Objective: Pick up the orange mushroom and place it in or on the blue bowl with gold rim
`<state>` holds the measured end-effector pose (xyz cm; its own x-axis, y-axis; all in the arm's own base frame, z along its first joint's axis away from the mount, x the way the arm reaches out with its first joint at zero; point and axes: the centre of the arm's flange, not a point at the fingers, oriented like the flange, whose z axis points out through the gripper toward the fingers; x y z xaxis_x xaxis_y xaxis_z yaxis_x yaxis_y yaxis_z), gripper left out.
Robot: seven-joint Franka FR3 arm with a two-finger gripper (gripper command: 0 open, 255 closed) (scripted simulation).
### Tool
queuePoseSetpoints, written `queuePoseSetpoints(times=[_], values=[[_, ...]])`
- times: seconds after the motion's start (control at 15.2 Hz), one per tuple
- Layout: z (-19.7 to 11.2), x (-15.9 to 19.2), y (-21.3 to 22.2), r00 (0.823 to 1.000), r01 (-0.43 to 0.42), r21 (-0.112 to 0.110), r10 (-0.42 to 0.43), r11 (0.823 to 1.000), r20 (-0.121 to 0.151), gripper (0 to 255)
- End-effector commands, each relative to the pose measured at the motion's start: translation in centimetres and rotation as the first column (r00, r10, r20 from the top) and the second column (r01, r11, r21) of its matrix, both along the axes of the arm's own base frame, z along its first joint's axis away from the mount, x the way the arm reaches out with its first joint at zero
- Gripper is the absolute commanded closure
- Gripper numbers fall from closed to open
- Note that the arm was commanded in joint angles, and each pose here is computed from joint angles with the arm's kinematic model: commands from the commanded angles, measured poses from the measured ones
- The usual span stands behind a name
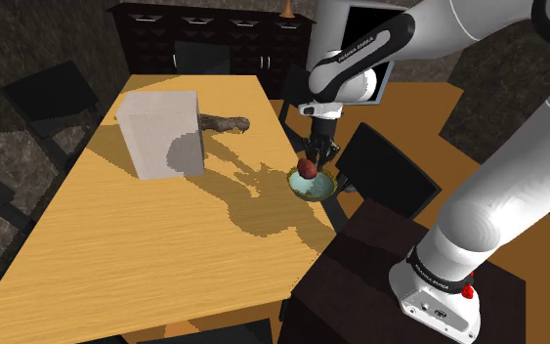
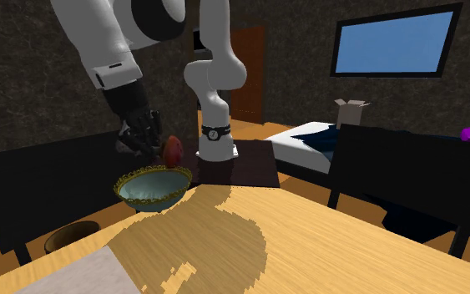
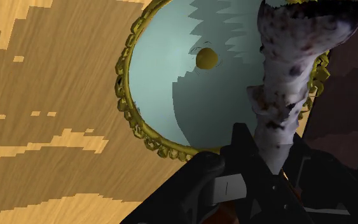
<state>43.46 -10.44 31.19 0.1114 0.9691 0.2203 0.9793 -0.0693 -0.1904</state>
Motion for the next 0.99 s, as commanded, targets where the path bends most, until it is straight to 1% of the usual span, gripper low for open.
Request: queuePoseSetpoints(times=[0.0,0.46,0.92], values=[[-1.1,-0.1,-0.1,1.0,0.0,0.0,0.0,1.0,0.0,255],[-4.6,-0.1,-0.1,1.0,0.0,0.0,0.0,1.0,0.0,255],[-4.6,-0.1,-0.1,1.0,0.0,0.0,0.0,1.0,0.0,255]])
